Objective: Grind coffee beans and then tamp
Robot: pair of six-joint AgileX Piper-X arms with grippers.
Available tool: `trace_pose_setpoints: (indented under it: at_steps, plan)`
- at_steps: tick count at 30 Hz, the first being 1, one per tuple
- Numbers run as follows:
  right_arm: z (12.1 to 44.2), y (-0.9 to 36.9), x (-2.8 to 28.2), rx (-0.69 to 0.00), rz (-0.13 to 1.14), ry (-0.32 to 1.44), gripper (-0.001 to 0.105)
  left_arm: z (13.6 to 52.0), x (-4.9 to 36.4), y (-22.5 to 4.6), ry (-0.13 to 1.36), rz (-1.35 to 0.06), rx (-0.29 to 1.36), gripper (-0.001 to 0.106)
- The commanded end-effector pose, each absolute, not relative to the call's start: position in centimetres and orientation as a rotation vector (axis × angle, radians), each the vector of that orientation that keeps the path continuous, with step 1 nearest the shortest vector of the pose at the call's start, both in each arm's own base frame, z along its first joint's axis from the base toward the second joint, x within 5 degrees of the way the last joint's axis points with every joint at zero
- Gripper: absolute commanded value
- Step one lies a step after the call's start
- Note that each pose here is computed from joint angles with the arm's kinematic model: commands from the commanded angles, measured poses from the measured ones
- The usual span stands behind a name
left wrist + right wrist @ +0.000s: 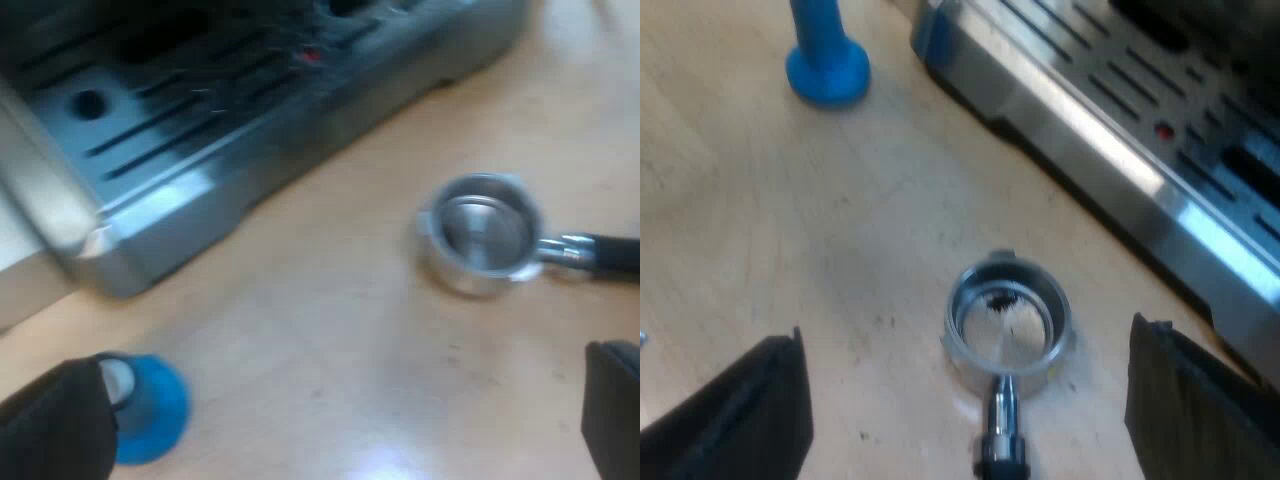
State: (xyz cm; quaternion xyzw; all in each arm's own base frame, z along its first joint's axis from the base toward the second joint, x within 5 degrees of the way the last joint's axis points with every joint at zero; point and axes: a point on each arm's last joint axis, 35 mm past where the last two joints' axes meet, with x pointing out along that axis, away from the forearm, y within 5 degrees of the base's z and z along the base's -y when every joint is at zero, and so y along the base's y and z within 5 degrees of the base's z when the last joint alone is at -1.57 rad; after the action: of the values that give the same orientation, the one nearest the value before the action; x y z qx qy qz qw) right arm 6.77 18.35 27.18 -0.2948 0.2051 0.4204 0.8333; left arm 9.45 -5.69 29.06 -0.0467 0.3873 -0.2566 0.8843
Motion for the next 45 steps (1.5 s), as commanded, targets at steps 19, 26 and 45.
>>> trace_pose_setpoints:
  at_steps: [19, 26, 45]
  plan:
    - [23.2, 21.7, 7.3, -0.457, 1.059, 0.177, 0.067, 28.0, 12.4, -2.5, 0.869, -0.224, -0.171, 0.097]
    - [23.1, 21.8, 7.3, -0.459, 1.059, 0.179, 0.067, 26.1, 14.9, -4.0, 0.994, -0.297, -0.143, 0.097]
    - [23.1, 21.8, 7.3, -0.459, 1.059, 0.179, 0.067, 18.3, 21.0, -5.9, 1.285, -0.243, -0.039, 0.084]
